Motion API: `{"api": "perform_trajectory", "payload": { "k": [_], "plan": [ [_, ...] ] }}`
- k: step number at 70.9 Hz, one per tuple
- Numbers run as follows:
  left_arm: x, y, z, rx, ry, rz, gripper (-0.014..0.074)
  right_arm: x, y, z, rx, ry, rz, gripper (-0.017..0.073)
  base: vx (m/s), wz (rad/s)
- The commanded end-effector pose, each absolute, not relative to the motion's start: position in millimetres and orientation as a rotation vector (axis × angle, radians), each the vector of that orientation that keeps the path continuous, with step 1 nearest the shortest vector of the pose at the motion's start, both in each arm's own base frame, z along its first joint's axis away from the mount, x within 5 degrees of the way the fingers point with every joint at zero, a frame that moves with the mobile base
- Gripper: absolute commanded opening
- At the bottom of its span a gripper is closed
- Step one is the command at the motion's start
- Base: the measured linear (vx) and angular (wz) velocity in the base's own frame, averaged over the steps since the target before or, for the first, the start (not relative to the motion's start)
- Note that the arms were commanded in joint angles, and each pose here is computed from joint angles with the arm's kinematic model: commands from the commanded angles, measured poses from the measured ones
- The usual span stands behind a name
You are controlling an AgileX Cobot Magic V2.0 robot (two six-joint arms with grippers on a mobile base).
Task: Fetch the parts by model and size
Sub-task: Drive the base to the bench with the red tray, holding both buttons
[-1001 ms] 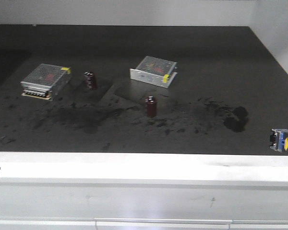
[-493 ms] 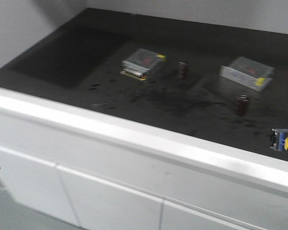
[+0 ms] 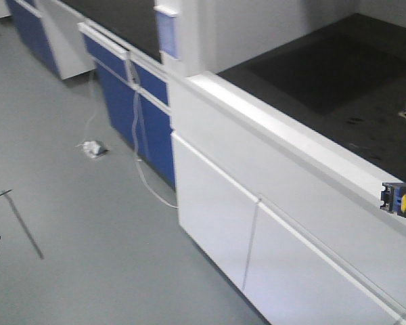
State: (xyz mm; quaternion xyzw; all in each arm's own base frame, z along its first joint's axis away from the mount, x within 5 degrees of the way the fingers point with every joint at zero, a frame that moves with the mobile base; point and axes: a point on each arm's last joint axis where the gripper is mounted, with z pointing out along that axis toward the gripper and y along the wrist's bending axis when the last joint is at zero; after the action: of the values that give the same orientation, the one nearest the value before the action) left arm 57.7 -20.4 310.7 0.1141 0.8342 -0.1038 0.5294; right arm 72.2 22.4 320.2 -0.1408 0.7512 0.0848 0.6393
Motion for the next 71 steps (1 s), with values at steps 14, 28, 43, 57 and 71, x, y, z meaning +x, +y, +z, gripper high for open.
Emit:
{"api": "perform_trajectory", "payload": {
  "k": [14,28,43,57,71],
  "plan": [
    [59.8,-21.5,325.3,0.256,1.896,-0.269,-0.0007,72.6,23.6,335.5,-0.333,1.612,0.190,-0.0002,-0.08,1.10],
    [59.8,-21.4,325.3,0.256,1.896,-0.268,-0.0007,72.6,23.6,335.5,-0.333,1.612,0.190,-0.0002,-0.05,1.12],
    [59.3,-21.1,323.6,0.254,1.916,-0.265,-0.0007,72.6,23.6,335.5,-0.333,1.612,0.190,-0.0002,0.02,0.71],
    [58.8,-20.9,322.0,0.258,1.934,-0.262,-0.0007,72.6,23.6,335.5,-0.333,1.612,0.190,-0.0002,0.13,0.21],
    [58.8,-20.9,322.0,0.258,1.934,-0.262,-0.0007,72.6,23.6,335.5,-0.333,1.612,0.190,-0.0002,0.25,0.05]
  ]
}}
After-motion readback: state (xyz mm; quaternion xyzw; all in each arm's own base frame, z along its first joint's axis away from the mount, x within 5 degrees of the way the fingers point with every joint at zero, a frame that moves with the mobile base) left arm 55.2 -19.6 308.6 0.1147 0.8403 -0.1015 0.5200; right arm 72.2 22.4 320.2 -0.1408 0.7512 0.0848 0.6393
